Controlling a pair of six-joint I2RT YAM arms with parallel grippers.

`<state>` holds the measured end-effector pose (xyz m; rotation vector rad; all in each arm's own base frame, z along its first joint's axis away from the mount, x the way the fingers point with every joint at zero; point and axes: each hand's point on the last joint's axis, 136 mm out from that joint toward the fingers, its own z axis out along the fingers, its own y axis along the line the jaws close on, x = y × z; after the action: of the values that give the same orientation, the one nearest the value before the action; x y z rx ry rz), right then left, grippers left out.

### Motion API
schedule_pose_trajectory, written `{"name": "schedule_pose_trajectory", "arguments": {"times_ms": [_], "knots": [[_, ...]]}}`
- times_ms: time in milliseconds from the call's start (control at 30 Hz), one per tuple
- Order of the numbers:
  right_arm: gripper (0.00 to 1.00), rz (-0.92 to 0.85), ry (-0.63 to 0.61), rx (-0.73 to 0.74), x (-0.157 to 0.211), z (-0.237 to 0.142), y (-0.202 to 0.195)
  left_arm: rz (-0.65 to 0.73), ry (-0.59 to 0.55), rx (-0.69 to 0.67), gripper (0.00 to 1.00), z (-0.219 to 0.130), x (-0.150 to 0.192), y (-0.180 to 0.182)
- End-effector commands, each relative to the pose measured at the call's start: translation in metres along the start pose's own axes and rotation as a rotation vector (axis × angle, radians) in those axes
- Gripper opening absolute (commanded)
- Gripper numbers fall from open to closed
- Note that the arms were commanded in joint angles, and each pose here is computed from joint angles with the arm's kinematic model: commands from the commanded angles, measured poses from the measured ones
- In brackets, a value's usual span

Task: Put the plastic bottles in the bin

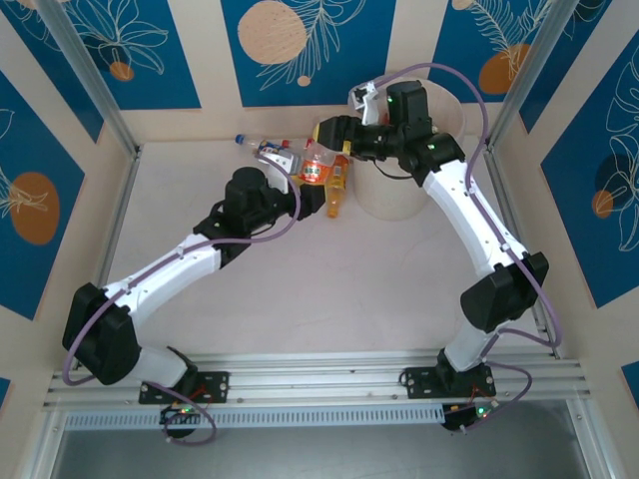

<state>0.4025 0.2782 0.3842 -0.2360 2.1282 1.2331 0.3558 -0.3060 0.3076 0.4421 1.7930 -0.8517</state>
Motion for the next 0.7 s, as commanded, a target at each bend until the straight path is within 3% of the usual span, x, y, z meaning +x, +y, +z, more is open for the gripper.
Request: {"name": "schedule_pose_trajectory", "arguments": {"times_ms": [0, 333, 367, 500, 533, 667], "knots": [[0.65, -0.02, 0.001, -0.037, -0.004, 0.001, 0.011, 0.003, -0.05, 0.068, 0.46, -0.005, -0.016, -0.019], [0.32, -0.032, -0.008, -0.021, -0.006, 0.0, 0.009, 0.005, -0.06, 0.065, 0.48, -0.007, -0.02, -0.021], [0.28, -0.036, -0.013, -0.016, -0.007, -0.001, 0.009, 0.003, -0.06, 0.063, 0.52, -0.007, -0.02, -0.021], [0.24, -0.053, -0.033, 0.005, -0.011, -0.005, 0.008, -0.006, -0.066, 0.051, 0.95, -0.009, -0.022, -0.019], [0.23, -0.057, -0.038, 0.01, -0.012, -0.006, 0.008, -0.008, -0.07, 0.049, 1.0, -0.01, -0.024, -0.019], [0.22, -0.077, -0.068, 0.028, -0.021, -0.014, 0.008, -0.011, -0.075, 0.033, 1.0, -0.013, -0.026, -0.018]]}}
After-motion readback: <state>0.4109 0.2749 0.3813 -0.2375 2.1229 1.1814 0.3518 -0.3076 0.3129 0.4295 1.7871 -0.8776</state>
